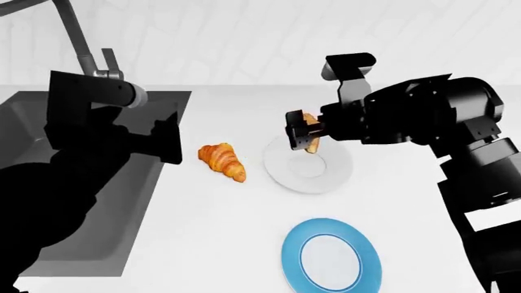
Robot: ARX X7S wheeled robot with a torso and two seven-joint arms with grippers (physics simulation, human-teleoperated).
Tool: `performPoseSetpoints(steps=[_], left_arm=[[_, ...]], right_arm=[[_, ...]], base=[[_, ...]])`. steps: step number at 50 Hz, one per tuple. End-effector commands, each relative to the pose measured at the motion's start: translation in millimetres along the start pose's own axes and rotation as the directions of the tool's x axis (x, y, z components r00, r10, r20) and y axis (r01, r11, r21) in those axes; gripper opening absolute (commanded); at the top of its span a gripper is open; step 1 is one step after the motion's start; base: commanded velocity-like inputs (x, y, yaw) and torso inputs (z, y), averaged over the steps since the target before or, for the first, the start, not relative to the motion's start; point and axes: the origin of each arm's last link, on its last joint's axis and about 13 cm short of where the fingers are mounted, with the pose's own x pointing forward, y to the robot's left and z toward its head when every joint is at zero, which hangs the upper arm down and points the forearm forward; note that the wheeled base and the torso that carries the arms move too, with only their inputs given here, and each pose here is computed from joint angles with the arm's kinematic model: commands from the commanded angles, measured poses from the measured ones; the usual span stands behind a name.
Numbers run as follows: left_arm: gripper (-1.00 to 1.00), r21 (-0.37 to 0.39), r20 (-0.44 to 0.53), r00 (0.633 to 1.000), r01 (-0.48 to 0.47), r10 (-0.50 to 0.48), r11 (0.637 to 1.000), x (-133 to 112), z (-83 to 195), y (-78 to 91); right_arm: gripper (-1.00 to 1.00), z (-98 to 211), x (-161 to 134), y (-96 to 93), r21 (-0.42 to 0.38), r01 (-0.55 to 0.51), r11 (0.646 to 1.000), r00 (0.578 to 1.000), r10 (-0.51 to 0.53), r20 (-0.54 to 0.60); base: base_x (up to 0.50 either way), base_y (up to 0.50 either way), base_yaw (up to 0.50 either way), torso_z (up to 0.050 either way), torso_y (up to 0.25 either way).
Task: Place the pastries on the plates.
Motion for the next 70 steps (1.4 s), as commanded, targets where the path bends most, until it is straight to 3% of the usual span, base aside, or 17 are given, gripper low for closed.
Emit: performPoseSetpoints(steps=[1,14,15,29,40,44,45,46,53,58,59,60,61,62,64,68,70], left_arm=[[1.0,-0.003,-0.002,1.0,0.003,-0.003,1.0,0,-1,0.8],[1.0,-0.006,-0.006,1.0,0.004,-0.004,1.0,1,-4,-0.6],[1.0,-0.006,-0.007,1.0,0.004,-0.004,1.0,1,-4,0.4],[1.0,-0.005,-0.001,1.0,0.006,-0.006,1.0,-1,-2,-0.2],[1.0,-0.001,-0.003,1.0,0.01,-0.01,1.0,1,-1,-1.8],[1.0,-0.038,-0.01,1.0,0.026,-0.026,0.999,2,2,-2.5],[1.0,0.001,-0.013,1.0,0.027,-0.027,1.0,3,4,-1.8],[1.0,-0.018,-0.012,0.999,0.033,-0.034,0.999,4,6,-3.3],[1.0,0.003,-0.121,0.985,0.122,-0.121,0.993,15,20,-16.3],[1.0,-0.098,-0.2,0.96,0.179,-0.196,0.979,24,35,-17.9],[1.0,-0.127,-0.22,0.959,0.152,-0.177,0.98,26,36,-18.0],[1.0,-0.091,-0.243,0.958,0.132,-0.151,0.987,29,38,-19.8],[1.0,-0.191,-0.245,0.951,0.144,-0.189,0.971,33,47,-20.6],[1.0,-0.157,-0.254,0.949,0.148,-0.185,0.976,35,52,-22.7],[1.0,-0.237,-0.272,0.942,0.132,-0.196,0.962,36,57,-23.7],[1.0,-0.205,-0.287,0.921,0.211,-0.265,0.956,39,77,-33.4],[1.0,-0.29,-0.351,0.91,0.117,-0.219,0.95,44,79,-39.9]], right_arm=[[-1.0,-3,-3,-4.2,0.016,-0.01,1.0,0.999,0.011,-0.035],[-1.0,-8,-2,-2.0,0.024,-0.034,0.999,0.997,0.035,-0.074],[1.0,-7,-2,-2.7,0.024,-0.024,0.999,0.997,0.026,-0.066],[1.0,-3,-9,0.6,0.022,-0.034,0.999,0.999,0.035,-0.041],[1.0,16,-31,-0.6,0.022,-0.017,1.0,0.997,0.015,0.08],[1.0,17,-34,-5.4,0.038,0.026,0.999,0.991,-0.031,0.13],[1.0,17,-35,-7.0,0.047,0.039,0.998,0.988,-0.046,0.149],[1.0,17,-35,-7.6,0.051,0.043,0.998,0.987,-0.051,0.155],[1.0,21,-52,-7.7,0.062,0.073,0.995,0.973,-0.084,0.215],[1.0,21,-56,-10.7,0.065,0.087,0.994,0.97,-0.099,0.22],[1.0,21,-57,-10.8,0.064,0.088,0.994,0.97,-0.1,0.22],[1.0,21,-58,-11.1,0.062,0.091,0.994,0.97,-0.103,0.22],[1.0,21,-58,-11.8,0.061,0.094,0.994,0.969,-0.105,0.223],[1.0,22,-59,-12.4,0.065,0.095,0.993,0.968,-0.107,0.226],[1.0,22,-59,-12.7,0.065,0.095,0.993,0.968,-0.108,0.228],[1.0,21,-58,-12.6,0.063,0.099,0.993,0.968,-0.11,0.225],[1.0,21,-59,-12.1,0.059,0.099,0.993,0.968,-0.11,0.225]], base=[[0.0,0.0,0.0,0.0,0.0],[0.0,0.0,0.0,0.0,0.0],[0.0,0.0,0.0,0.0,0.0],[0.0,0.0,0.0,0.0,0.0],[0.0,0.0,0.0,0.0,0.0],[0.0,0.0,0.0,0.0,0.0],[0.0,0.0,0.0,0.0,0.0],[0.0,0.0,0.0,0.0,0.0],[0.0,0.0,0.0,0.0,0.0],[0.0,0.0,0.0,0.0,0.0],[0.0,0.0,0.0,0.0,0.0],[0.0,0.0,0.0,0.0,0.0],[0.0,0.0,0.0,0.0,0.0],[0.0,0.0,0.0,0.0,0.0],[0.0,0.0,0.0,0.0,0.0],[0.0,0.0,0.0,0.0,0.0],[0.0,0.0,0.0,0.0,0.0]])
